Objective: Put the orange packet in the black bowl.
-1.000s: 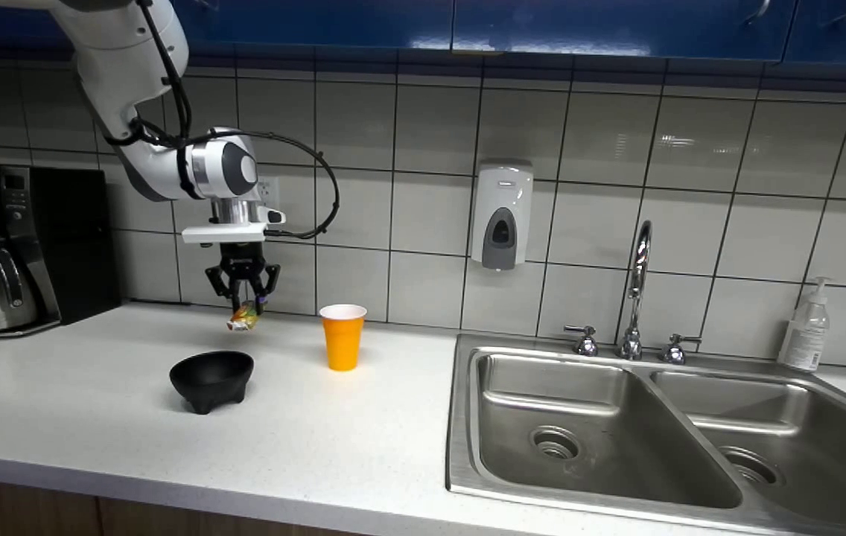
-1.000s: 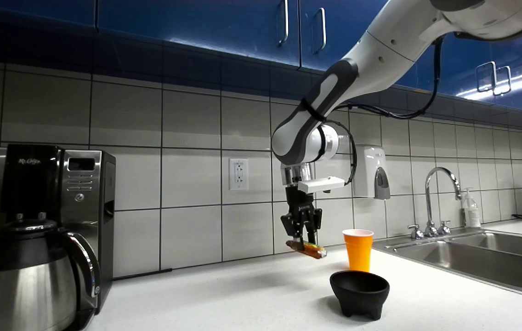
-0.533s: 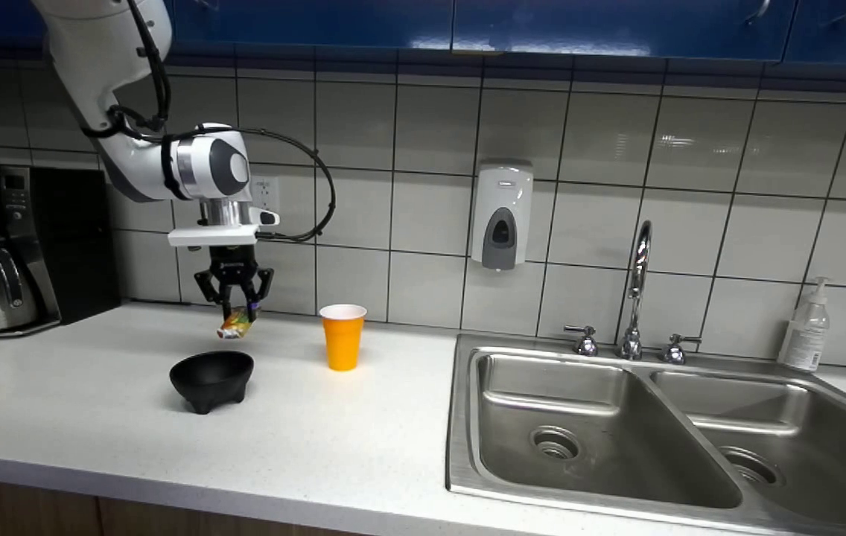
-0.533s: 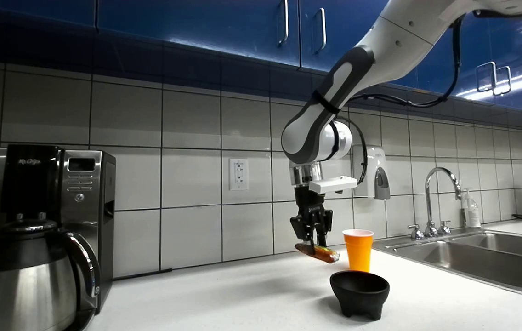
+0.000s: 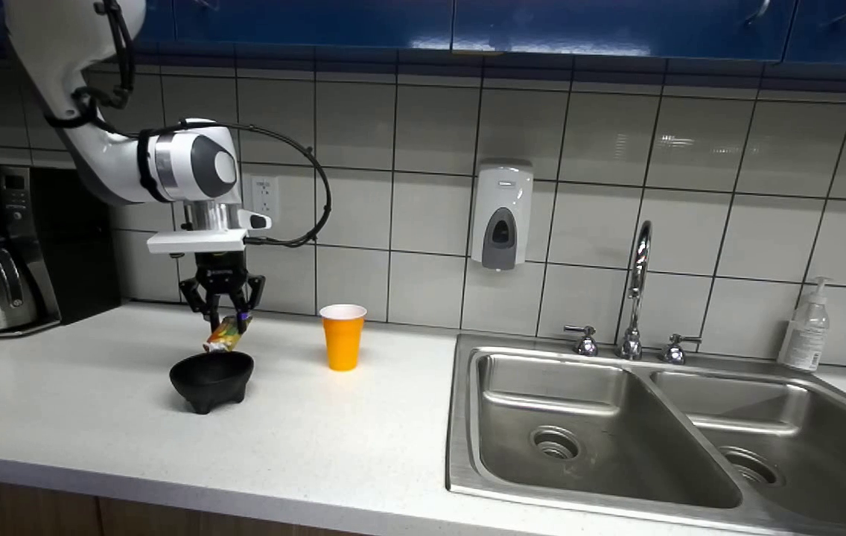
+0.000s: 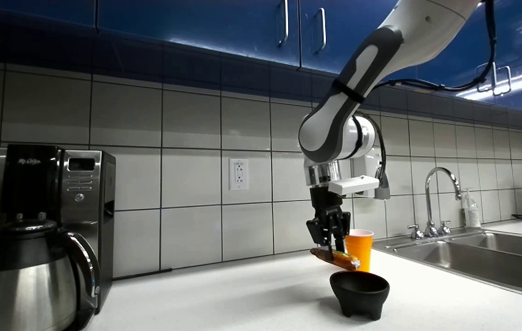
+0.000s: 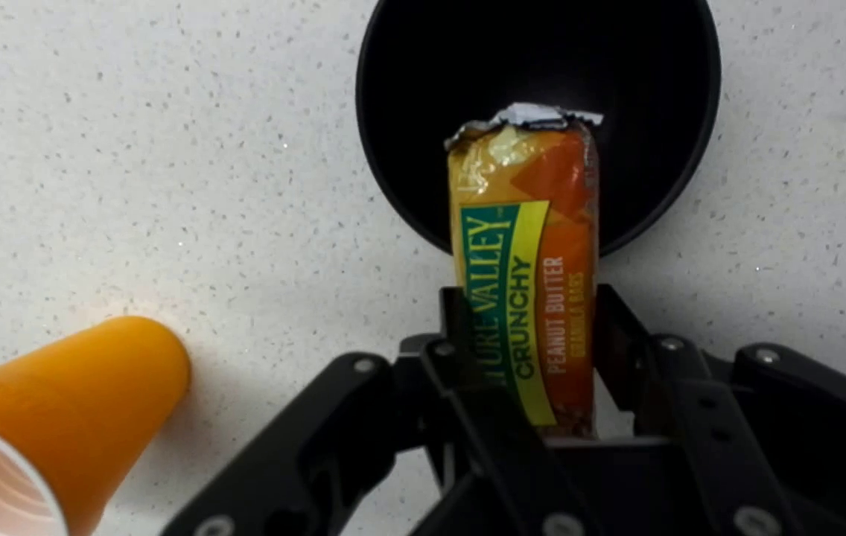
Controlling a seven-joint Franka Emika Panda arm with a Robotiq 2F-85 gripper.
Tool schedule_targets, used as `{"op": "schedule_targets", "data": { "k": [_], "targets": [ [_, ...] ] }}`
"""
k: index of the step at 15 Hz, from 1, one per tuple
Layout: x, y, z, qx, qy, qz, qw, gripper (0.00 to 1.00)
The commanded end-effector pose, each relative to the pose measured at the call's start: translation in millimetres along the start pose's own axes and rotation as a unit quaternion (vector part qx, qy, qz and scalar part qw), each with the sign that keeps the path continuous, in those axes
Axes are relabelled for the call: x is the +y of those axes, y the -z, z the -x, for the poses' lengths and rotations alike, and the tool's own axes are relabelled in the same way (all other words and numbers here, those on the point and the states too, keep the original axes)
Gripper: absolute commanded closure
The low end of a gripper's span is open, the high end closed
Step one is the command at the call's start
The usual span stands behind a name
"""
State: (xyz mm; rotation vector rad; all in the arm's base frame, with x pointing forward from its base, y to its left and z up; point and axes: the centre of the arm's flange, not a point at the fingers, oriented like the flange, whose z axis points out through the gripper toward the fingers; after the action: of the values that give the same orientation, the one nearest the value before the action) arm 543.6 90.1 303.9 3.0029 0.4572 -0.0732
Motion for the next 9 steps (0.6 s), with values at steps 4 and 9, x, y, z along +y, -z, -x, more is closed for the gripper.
{"op": "schedule_targets", "data": {
  "k": [4,9],
  "targets": [
    [1.4,4.0,53.0,0.005,0.007,0.007,0.9999,0.82],
    [-2.7,-0.2,63.1,-0.002,0.01,0.007,0.9999,0.82]
  ]
}}
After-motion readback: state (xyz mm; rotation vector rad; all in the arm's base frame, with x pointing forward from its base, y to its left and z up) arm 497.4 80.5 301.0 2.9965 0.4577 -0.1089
